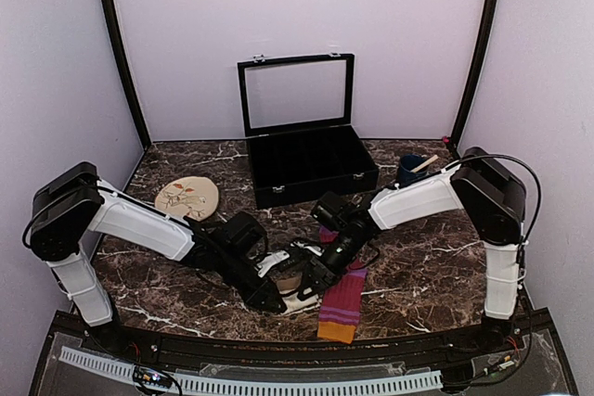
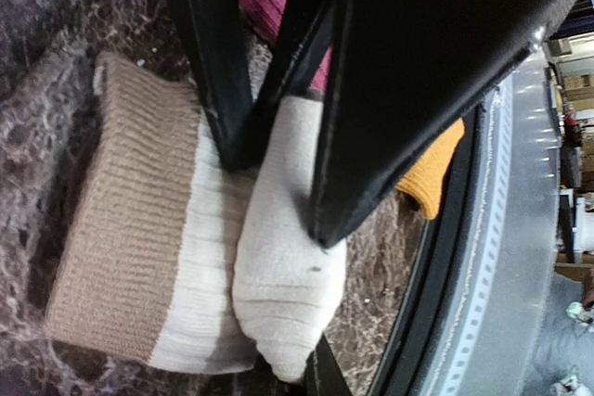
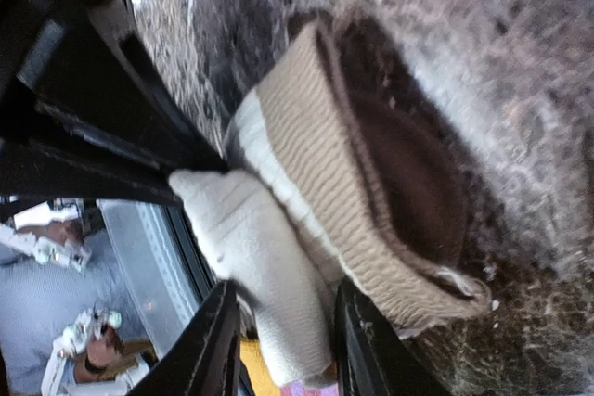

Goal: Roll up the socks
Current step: Roll the sock at the center of the board.

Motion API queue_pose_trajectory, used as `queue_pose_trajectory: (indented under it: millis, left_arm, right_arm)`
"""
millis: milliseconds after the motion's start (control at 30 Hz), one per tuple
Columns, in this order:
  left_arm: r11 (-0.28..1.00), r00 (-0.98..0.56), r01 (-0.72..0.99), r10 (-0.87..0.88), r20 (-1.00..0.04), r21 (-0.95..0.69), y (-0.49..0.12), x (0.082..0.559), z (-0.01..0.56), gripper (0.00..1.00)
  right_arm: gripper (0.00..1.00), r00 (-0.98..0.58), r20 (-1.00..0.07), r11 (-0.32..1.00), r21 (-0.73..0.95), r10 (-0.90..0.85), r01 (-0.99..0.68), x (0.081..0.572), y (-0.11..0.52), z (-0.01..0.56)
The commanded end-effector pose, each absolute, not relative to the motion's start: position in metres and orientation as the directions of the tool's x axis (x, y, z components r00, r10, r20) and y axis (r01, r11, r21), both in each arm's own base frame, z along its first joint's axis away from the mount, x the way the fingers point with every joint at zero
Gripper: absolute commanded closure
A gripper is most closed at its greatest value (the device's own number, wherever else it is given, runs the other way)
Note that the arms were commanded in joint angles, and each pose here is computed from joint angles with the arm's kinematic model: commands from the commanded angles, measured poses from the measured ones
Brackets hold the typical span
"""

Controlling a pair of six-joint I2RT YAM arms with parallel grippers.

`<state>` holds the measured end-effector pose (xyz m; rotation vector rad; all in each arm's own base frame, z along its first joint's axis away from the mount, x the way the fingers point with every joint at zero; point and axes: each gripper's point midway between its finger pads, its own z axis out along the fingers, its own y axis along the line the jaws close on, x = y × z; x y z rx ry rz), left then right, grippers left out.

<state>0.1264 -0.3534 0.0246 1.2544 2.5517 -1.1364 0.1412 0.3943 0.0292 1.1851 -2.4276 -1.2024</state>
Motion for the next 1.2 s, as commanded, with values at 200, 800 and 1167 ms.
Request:
queue_pose_trajectory:
  millis: [200,800,1167]
  left_arm:
    - [0.496,-0.832,0.457,0.532,-0.158,-0.738,-0.329,0.135,0.027,1.00]
    - [0.400,-0.827,0.359,0.555,-0.089,-0.843,-0.342,0.131,0.028,1.00]
    - [0.356,-0.807,0.360,0.582,-0.097,-0.863,-0.348,0.136,0.034,1.00]
  right_arm:
    - [0.63,-0.682,-0.232,0.421,0.638,-0.693,-0.645,0.165,0.379,0.017]
    - [0.60,-0.625,-0.416,0.435,0.467,-0.660,-0.770,0.188,0.364,0.043]
    - [0.58,-0.449,-0.559,0.360,0.269,-0.697,-0.893,0.168,0.366,0.070]
